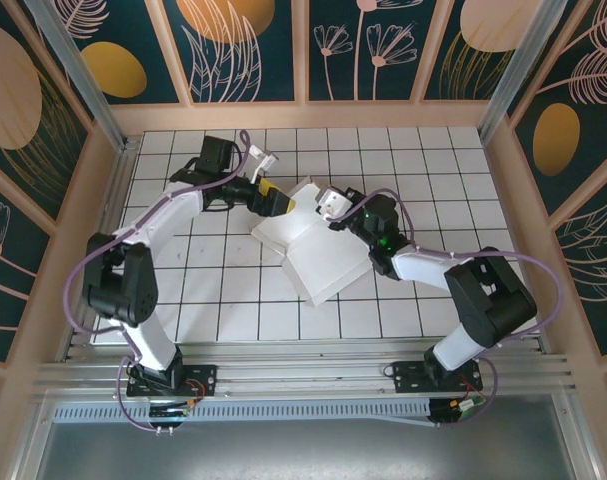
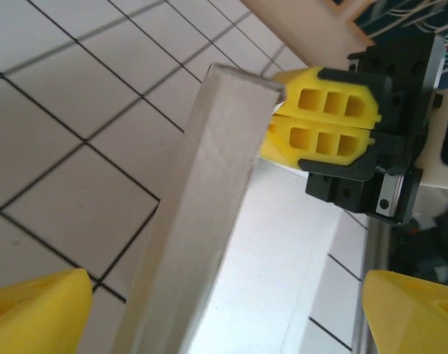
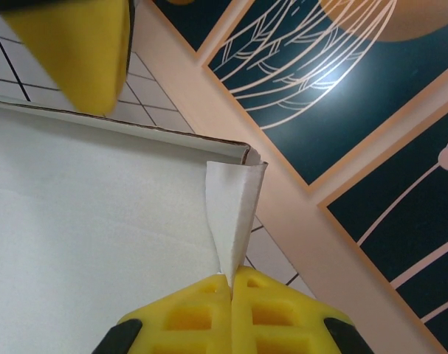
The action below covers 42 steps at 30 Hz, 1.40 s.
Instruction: Fold the paper box
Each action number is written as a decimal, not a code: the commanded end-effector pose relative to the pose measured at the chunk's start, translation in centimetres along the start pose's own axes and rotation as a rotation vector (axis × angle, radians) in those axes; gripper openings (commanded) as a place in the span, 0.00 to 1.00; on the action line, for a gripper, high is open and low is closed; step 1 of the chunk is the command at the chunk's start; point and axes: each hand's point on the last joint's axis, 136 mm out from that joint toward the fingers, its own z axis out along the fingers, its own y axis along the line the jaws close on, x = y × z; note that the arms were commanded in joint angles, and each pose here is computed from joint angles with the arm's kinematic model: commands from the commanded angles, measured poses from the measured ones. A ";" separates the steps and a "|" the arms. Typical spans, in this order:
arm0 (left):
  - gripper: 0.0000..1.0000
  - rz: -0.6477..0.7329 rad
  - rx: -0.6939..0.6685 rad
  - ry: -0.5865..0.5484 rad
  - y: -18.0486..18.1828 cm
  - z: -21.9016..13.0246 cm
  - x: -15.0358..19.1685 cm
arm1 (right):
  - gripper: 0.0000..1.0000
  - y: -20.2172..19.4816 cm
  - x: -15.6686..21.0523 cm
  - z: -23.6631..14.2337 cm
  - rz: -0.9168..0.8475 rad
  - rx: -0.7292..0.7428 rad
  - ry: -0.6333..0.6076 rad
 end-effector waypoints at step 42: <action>0.36 -0.074 -0.203 0.168 3.4 2.7 3.7 | 0.18 2.8 6.4 2.0 0.231 -0.288 0.278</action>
